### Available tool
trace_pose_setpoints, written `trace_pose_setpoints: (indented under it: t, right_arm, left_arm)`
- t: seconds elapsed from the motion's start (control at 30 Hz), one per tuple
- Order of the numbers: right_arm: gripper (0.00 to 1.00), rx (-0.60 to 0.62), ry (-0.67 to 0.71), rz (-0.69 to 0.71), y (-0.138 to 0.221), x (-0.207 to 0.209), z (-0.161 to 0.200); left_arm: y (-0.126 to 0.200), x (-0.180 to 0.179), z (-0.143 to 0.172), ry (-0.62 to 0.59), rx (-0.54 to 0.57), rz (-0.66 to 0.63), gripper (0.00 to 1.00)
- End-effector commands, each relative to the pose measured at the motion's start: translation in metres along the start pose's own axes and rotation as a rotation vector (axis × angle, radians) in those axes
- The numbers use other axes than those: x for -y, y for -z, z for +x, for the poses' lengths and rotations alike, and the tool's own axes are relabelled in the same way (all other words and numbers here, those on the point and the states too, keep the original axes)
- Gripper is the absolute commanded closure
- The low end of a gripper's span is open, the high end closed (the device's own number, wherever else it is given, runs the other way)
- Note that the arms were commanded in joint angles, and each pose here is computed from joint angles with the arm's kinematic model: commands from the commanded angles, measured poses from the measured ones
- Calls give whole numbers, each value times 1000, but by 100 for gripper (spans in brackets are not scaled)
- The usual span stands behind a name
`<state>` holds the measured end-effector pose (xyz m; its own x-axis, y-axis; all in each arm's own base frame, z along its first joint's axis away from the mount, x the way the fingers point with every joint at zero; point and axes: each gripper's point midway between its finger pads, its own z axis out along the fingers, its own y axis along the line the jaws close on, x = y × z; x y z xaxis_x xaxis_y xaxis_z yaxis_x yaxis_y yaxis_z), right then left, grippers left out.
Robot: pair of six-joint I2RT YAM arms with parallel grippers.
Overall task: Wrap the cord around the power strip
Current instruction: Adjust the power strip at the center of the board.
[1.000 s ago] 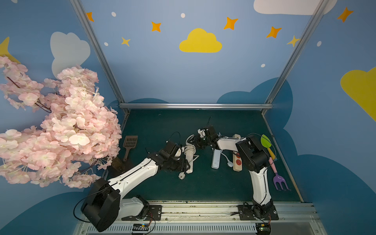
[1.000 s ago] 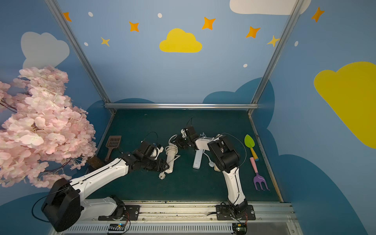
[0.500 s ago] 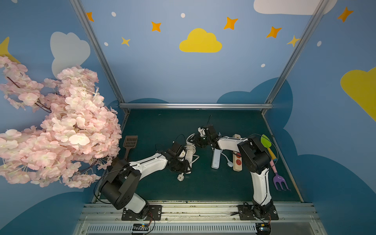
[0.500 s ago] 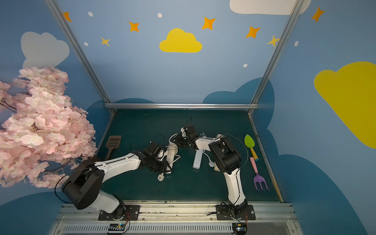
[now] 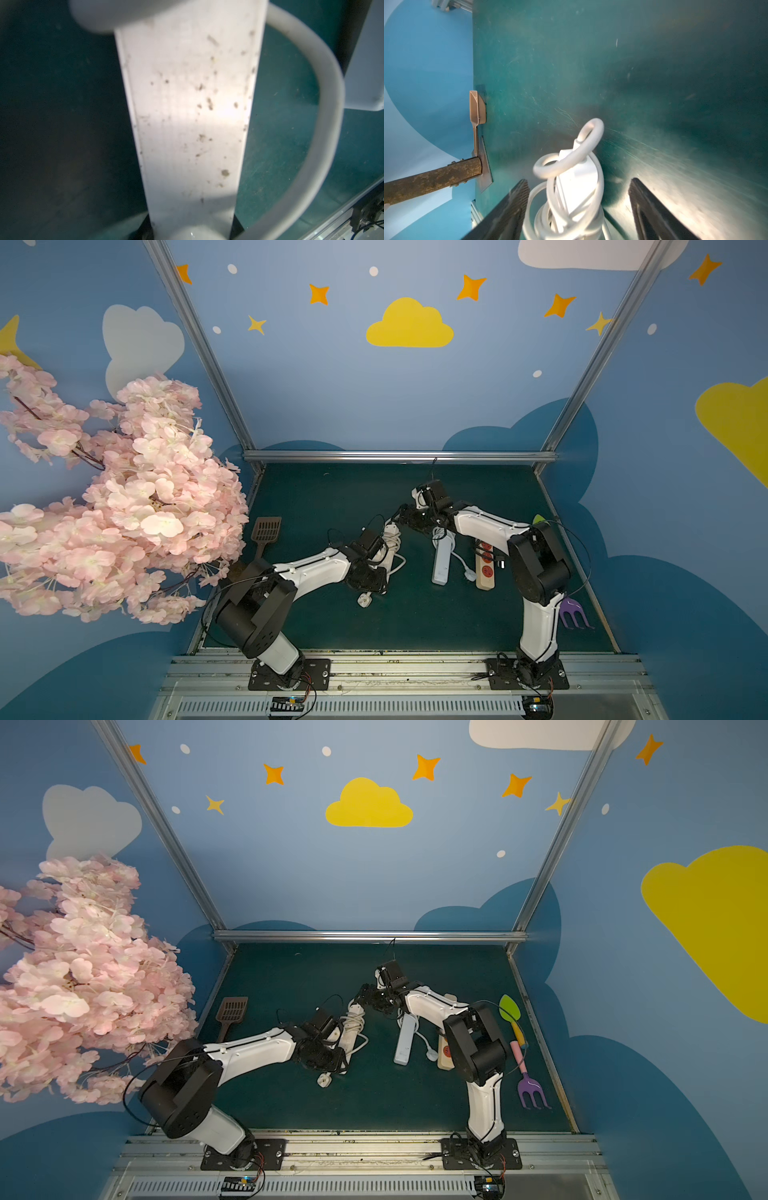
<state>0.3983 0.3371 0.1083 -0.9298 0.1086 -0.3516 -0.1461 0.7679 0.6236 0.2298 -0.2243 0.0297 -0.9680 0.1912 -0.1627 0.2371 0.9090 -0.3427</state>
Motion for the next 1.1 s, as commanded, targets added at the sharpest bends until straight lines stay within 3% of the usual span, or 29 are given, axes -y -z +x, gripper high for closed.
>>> trace_pose_setpoints:
  t: [0.0,0.13,0.47,0.6,0.77,0.93,1.07]
  right_arm:
    - [19,8,68,39,26,-4,-5]
    - [18,21,118,59,42,-5,-4]
    - [17,78,202,110,82,4,-11]
    - [17,94,212,110,92,4,-15]
    - [17,115,234,107,102,1,-16]
    - [17,125,303,109,124,-10,-15]
    - [17,216,390,172,159,-3,-11]
  left_arm:
    - [8,0,0,14,-5,-18,65]
    - [16,3,-2,15,9,-2,49]
    - [51,11,-15,19,83,48,24]
    - [63,10,-17,14,102,51,20]
    - [87,-1,-25,-15,128,-38,20]
    - [135,-5,-54,-67,271,-94,20]
    - [164,-21,-78,-114,463,-178,20]
